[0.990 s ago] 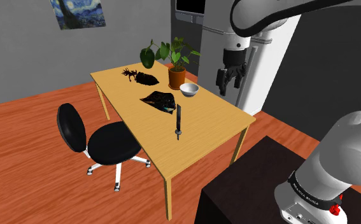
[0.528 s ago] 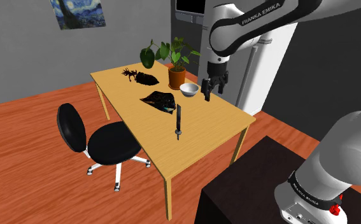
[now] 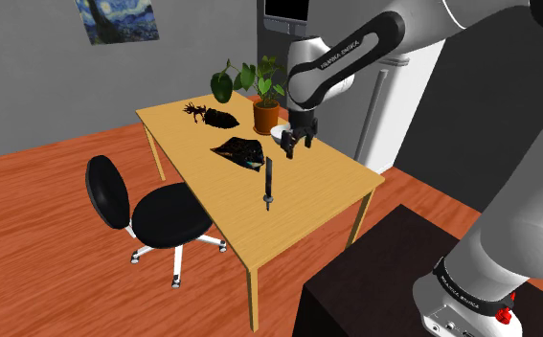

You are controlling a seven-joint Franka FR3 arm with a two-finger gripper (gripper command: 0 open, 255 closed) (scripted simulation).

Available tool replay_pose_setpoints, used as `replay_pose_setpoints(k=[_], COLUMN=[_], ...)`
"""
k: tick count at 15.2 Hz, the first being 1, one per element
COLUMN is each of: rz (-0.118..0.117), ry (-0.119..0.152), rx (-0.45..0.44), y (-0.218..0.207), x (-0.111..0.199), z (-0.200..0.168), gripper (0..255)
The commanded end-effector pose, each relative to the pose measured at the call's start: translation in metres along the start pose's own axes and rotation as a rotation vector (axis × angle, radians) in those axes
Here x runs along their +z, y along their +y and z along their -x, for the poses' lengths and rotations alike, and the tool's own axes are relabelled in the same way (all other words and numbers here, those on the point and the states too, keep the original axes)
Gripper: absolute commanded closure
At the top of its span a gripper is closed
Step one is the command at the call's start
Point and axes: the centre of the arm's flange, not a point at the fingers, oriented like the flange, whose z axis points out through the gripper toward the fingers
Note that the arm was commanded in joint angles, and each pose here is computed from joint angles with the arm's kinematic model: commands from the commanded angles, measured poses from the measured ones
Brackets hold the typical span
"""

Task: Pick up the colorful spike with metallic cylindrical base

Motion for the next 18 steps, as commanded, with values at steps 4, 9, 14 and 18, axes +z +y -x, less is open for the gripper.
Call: replay_pose_setpoints(k=[4, 9, 14, 18], rz=[0.01, 0.02, 0.024, 0.024], ry=[0.031, 0.061, 0.072, 0.072], rx=[-0.024, -0.047, -0.056, -0.056], y=[-0.004, -0.009, -0.011, -0.012], x=[0.037, 0.072, 0.1, 0.121], z=[-0.048, -0.099, -0.118, -0.119], gripper=[0, 0, 0, 0])
